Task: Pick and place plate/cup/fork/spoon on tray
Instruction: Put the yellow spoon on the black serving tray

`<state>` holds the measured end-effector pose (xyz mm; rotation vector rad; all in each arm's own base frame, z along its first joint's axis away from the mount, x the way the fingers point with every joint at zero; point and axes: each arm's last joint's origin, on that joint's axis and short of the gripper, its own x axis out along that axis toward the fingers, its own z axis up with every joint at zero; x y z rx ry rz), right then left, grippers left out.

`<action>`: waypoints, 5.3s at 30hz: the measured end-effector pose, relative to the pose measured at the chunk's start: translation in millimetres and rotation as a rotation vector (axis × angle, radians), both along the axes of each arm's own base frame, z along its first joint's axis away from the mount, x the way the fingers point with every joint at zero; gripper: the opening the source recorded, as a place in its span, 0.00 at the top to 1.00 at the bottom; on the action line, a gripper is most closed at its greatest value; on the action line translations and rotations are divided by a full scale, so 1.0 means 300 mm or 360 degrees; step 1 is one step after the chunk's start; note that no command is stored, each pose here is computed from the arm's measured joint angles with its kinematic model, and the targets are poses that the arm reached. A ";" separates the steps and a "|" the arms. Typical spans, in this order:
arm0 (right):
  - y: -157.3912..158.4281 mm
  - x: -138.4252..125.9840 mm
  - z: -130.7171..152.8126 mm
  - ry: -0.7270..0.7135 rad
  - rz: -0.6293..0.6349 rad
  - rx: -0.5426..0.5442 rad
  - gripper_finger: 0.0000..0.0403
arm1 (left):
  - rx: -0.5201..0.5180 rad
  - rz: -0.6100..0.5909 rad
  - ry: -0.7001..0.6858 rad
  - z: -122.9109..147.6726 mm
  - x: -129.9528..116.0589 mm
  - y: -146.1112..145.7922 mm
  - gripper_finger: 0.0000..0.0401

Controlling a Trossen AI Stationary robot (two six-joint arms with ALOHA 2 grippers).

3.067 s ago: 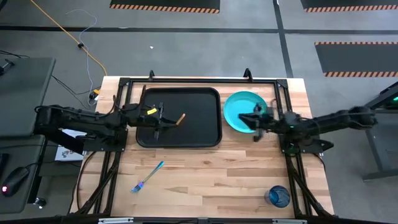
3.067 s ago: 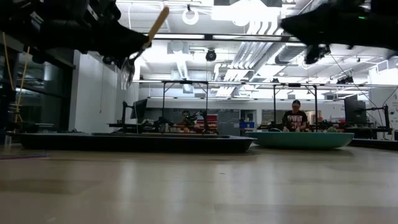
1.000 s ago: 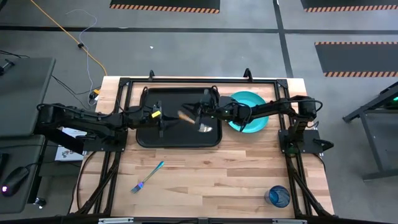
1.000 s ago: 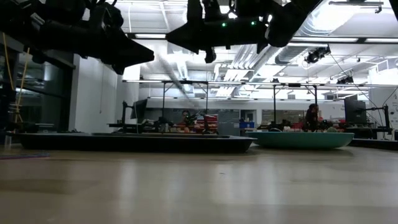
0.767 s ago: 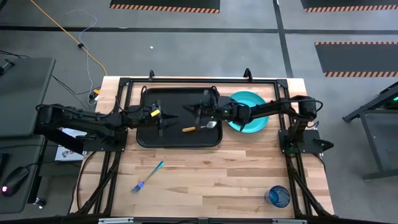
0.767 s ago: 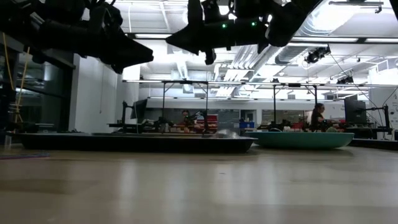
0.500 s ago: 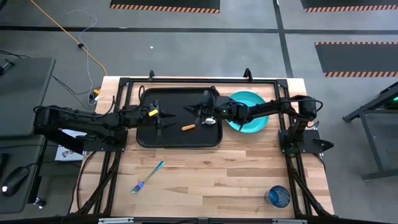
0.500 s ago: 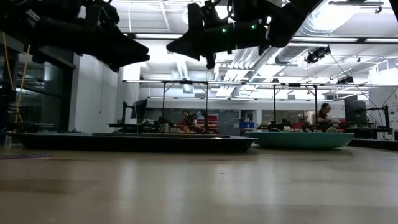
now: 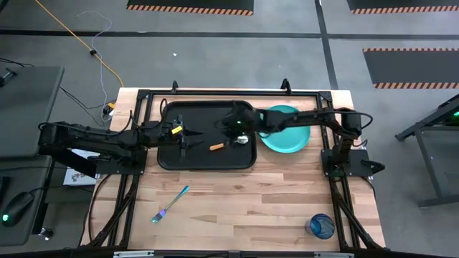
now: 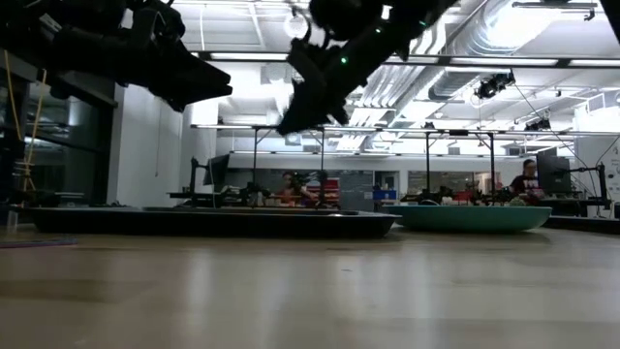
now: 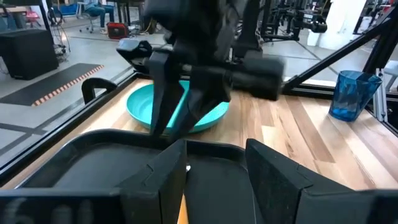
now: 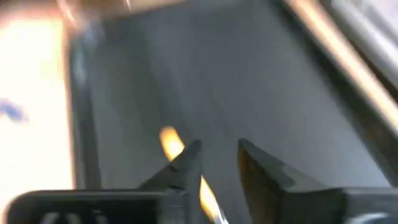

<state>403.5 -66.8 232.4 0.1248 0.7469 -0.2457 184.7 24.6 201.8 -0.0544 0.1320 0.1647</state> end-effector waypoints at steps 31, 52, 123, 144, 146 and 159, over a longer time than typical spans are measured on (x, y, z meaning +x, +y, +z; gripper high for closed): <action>-0.043 0.050 -0.295 0.0906 0.0552 -0.0300 0.66 | -0.0001 -0.0013 0.0000 0.000 0.000 -0.003 0.61; -0.047 0.039 -0.289 0.0954 0.0531 -0.0328 0.95 | 0.0080 -0.0023 0.0013 0.000 0.000 -0.003 0.61; 0.090 -0.242 -0.022 -0.0821 0.0225 -0.0370 1.00 | 0.0170 -0.0058 -0.0083 0.081 -0.142 -0.022 0.61; 0.085 -0.194 -0.068 -0.0968 0.0221 -0.0425 1.00 | 0.0178 -0.0025 -0.0080 0.077 -0.129 -0.018 0.61; 0.085 -0.194 -0.068 -0.0968 0.0222 -0.0425 1.00 | 0.0180 0.0000 -0.0078 0.077 -0.129 -0.017 0.61; 0.085 -0.194 -0.068 -0.0970 0.0234 -0.0420 1.00 | 0.0181 0.0014 -0.0077 0.077 -0.129 -0.016 0.61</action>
